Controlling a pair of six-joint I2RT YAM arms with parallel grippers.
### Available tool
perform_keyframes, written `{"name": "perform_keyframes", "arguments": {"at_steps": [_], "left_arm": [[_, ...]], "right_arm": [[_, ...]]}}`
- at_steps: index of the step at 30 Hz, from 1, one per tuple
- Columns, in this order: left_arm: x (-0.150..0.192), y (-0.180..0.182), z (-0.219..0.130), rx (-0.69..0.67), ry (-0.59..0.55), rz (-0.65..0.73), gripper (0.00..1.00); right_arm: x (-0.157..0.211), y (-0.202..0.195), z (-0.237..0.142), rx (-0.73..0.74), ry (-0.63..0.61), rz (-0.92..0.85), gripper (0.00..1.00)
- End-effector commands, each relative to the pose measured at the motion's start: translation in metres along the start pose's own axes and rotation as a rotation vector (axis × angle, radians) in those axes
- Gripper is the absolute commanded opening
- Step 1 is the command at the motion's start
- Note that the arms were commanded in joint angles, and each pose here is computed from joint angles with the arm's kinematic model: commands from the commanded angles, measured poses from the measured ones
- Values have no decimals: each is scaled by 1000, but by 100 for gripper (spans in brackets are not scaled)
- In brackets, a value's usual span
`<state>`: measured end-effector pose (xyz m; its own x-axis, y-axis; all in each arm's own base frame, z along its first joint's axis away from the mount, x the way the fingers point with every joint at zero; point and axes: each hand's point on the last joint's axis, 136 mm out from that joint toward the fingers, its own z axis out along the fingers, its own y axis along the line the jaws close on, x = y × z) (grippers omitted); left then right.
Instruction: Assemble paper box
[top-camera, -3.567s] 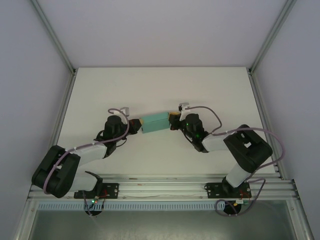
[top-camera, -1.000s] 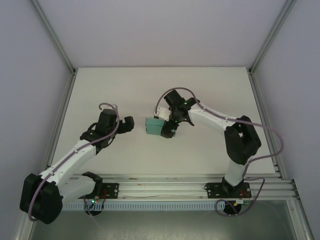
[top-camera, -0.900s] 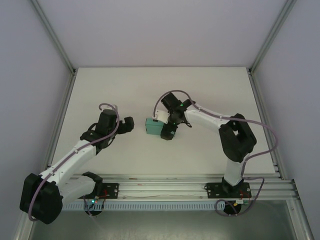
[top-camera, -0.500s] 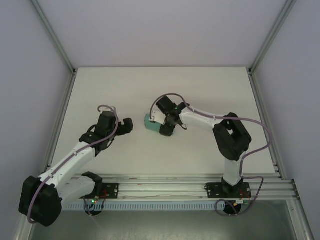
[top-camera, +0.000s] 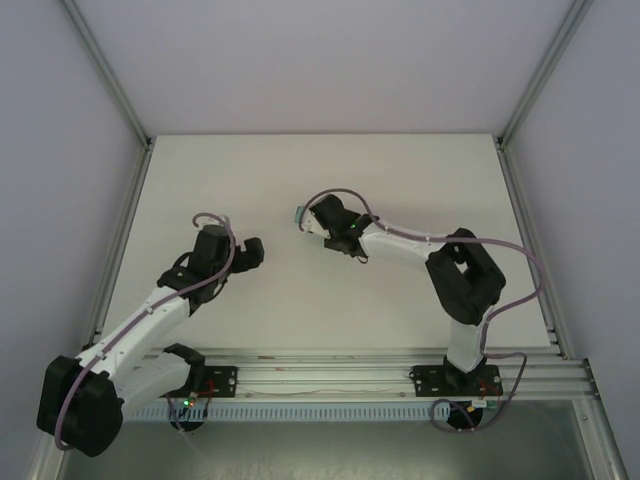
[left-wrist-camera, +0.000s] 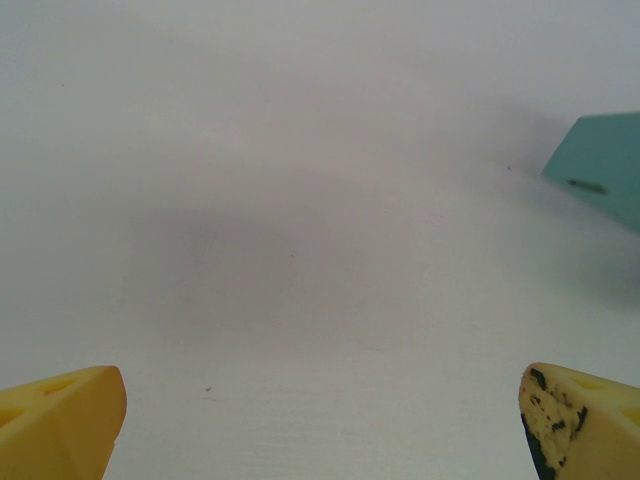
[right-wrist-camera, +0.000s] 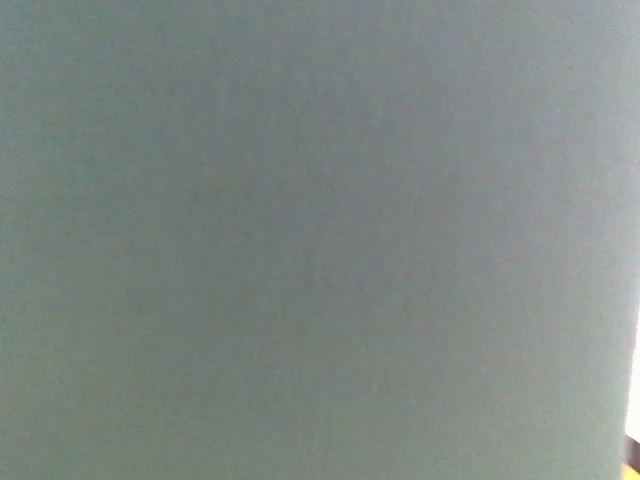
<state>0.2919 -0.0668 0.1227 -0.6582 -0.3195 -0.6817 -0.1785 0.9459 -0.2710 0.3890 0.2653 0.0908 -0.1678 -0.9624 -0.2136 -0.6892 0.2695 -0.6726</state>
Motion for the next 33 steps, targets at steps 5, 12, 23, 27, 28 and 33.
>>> {"name": "perform_keyframes", "arguments": {"at_steps": [5, 12, 23, 27, 28, 33], "left_arm": [[6, 9, 1, -18, -4, -41, 100], [9, 10, 1, -12, -6, -46, 100], [16, -30, 6, 218, 19, 15, 100], [15, -63, 6, 393, 27, 49, 100], [12, -65, 7, 392, 28, 56, 100], [-26, -34, 14, 159, -106, 11, 100]], "right_arm": [[9, -1, 23, 160, 67, -115, 60], [20, 31, 14, 123, 67, -185, 88], [19, 50, -55, -144, -77, -35, 100], [6, 11, -67, -201, -190, 225, 100], [6, -1, -68, -219, -203, 297, 100], [32, -88, -57, -45, -204, 762, 100]]}}
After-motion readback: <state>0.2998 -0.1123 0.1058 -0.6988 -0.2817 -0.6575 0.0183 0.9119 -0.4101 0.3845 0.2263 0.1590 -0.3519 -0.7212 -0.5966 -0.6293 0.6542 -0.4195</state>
